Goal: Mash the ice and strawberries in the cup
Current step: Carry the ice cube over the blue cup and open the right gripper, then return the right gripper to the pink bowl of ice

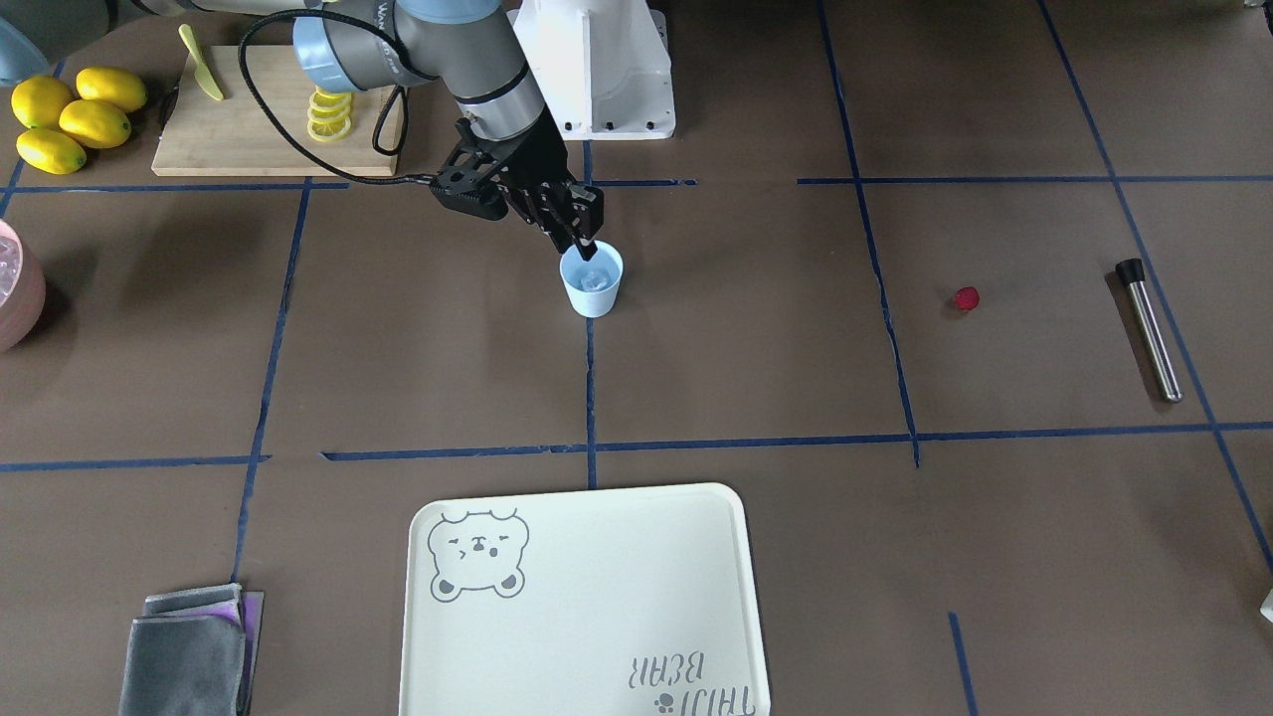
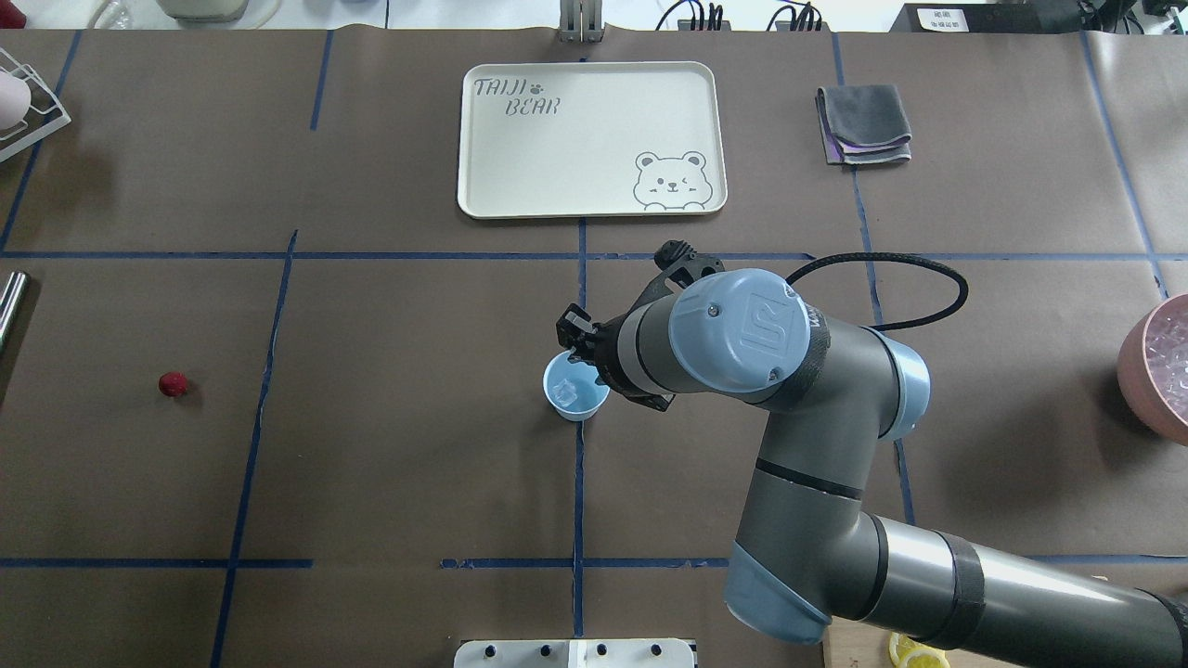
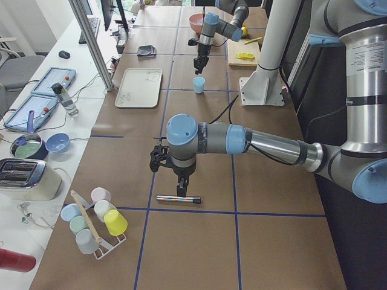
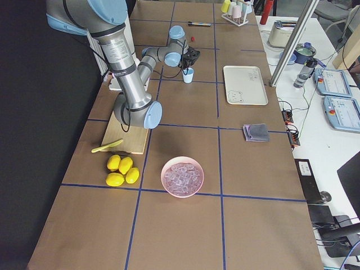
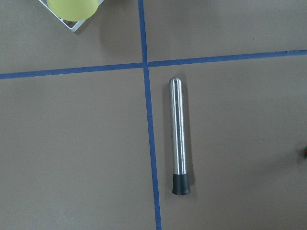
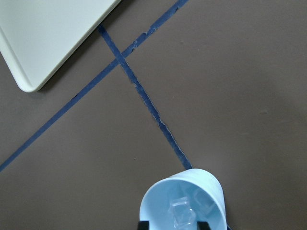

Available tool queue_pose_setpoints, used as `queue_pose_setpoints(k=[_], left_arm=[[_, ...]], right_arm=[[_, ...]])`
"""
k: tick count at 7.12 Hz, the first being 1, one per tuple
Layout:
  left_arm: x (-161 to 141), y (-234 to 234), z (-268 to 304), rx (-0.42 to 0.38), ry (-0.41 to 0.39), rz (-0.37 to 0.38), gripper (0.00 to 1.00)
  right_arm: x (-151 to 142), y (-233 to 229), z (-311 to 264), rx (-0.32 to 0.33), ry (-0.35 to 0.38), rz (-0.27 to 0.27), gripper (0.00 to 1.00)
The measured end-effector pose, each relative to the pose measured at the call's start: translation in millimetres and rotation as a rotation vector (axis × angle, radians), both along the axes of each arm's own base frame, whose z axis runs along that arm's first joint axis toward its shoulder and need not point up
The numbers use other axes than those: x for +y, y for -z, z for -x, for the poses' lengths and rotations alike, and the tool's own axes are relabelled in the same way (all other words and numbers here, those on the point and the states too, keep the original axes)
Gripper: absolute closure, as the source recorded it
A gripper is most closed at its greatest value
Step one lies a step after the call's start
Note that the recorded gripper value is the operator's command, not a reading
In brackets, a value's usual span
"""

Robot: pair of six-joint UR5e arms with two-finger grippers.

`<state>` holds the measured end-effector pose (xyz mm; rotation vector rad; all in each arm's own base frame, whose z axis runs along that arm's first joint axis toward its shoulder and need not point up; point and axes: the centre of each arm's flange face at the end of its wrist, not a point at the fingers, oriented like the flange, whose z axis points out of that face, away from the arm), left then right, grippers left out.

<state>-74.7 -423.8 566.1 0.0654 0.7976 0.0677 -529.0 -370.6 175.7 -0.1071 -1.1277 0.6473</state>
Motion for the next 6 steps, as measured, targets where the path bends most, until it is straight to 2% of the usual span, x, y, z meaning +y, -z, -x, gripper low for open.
queue_pose_setpoints(k=[1, 3, 4, 6], left_arm=[[0, 0, 0, 0.0, 0.0, 0.0, 0.0], [0, 0, 0, 0.0, 0.0, -0.001, 0.0], [0, 1, 0, 0.001, 0.0, -0.001, 0.0], [0, 0, 0, 0.0, 0.0, 0.0, 0.0]], right_arm=[[0, 0, -1, 0.0, -0.002, -0.001, 0.01], [-11, -6, -39, 0.015, -0.017, 0.004, 0.0], [-18, -22, -77, 0.049, 0.006, 0.009, 0.0], [-21, -78, -161, 0.126, 0.088, -0.035, 0.0]])
